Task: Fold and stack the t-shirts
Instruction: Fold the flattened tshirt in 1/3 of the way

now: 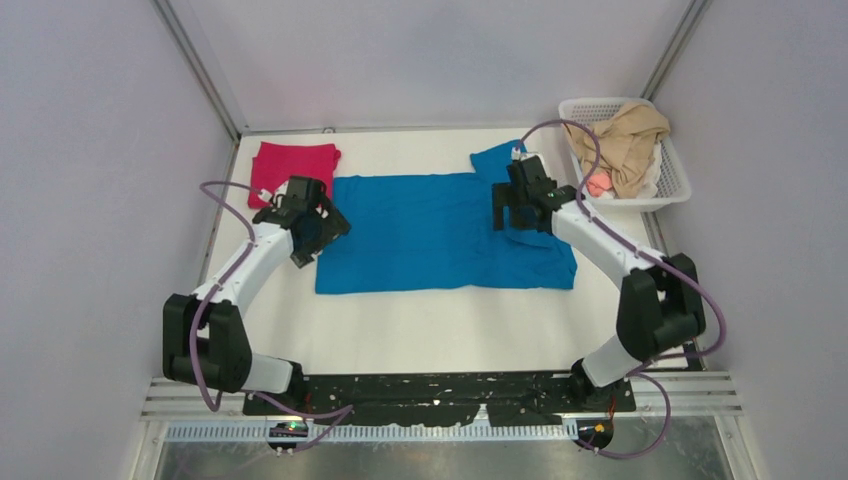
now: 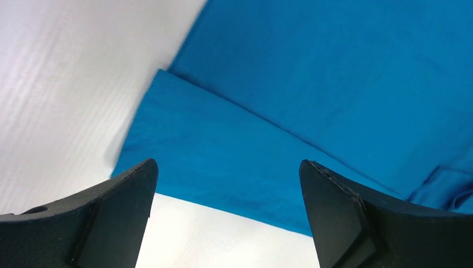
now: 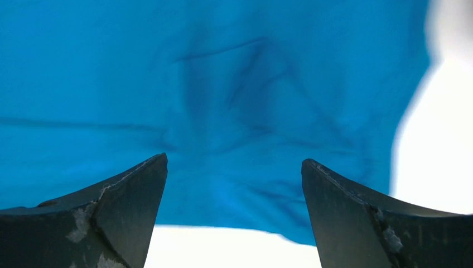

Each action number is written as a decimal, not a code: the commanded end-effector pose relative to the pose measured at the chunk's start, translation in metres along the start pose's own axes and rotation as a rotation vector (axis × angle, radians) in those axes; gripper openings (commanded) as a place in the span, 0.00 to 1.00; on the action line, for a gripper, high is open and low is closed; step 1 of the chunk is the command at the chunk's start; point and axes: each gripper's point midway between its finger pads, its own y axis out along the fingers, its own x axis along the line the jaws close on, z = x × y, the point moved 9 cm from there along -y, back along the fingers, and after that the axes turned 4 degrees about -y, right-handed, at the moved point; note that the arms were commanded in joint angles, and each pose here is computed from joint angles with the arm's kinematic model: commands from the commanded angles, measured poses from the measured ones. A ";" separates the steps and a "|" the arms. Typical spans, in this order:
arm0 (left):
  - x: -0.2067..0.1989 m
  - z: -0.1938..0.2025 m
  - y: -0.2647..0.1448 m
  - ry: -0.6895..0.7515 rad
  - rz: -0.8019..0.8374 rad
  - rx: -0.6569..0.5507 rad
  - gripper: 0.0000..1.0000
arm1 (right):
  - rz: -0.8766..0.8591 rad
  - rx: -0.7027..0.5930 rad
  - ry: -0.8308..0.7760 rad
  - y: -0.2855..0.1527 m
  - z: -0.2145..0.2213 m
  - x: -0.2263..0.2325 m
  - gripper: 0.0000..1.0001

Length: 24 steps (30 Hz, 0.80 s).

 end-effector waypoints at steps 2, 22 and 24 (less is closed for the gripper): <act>-0.017 0.021 0.017 0.083 0.132 0.136 1.00 | -0.462 0.033 0.088 0.007 0.019 0.051 0.95; 0.021 0.049 0.056 0.128 -0.070 0.233 1.00 | 0.265 0.071 0.106 0.096 -0.056 -0.052 0.95; 0.021 0.047 0.055 0.132 -0.074 0.230 1.00 | 0.253 0.042 0.099 0.088 -0.064 -0.054 0.95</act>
